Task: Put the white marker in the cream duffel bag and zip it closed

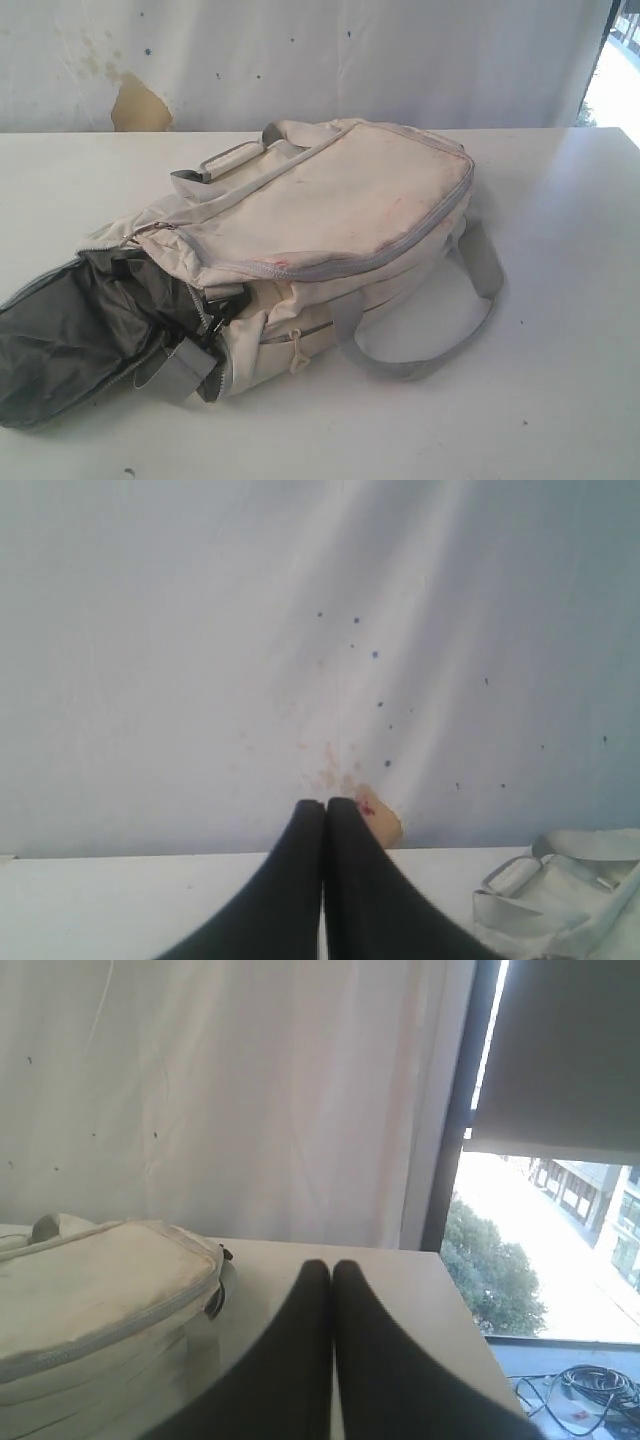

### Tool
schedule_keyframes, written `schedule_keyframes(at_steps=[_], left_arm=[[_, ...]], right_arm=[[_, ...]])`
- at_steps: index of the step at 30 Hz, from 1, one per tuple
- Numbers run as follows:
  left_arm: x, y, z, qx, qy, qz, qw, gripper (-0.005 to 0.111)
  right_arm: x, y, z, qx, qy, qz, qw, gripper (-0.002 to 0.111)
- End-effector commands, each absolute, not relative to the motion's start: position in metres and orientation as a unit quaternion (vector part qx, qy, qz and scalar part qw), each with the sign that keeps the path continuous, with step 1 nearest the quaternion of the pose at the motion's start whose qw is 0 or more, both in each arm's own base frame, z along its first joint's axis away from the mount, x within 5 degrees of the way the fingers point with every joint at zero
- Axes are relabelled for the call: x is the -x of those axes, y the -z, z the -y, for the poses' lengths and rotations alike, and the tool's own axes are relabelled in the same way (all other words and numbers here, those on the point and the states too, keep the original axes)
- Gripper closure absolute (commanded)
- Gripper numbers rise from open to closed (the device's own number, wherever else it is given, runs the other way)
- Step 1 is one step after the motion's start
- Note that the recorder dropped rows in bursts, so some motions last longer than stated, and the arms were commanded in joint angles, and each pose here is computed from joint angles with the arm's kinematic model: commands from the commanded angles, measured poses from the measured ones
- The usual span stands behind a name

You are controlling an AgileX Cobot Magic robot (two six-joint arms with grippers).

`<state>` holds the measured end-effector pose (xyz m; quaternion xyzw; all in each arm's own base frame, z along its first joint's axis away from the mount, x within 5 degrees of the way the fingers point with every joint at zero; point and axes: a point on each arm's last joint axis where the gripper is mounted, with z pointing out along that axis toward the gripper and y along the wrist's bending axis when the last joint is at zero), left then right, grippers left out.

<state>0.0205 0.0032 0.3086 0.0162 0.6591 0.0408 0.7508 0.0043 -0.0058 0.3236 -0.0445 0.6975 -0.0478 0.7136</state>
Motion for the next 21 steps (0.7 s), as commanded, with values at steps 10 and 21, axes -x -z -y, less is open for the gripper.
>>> schedule_keyframes(at_steps=[10, 21], left_arm=[[-0.054, -0.228, 0.001, -0.030, -0.023, -0.648, 0.760, 0.107], [-0.056, -0.209, 0.000, -0.020, -0.015, -0.692, 0.722, 0.107]], right_arm=[[-0.049, -0.239, -0.001, 0.066, 0.042, -0.687, 0.723, 0.108], [-0.056, -0.203, -0.002, 0.069, 0.036, -0.711, 0.699, 0.108]])
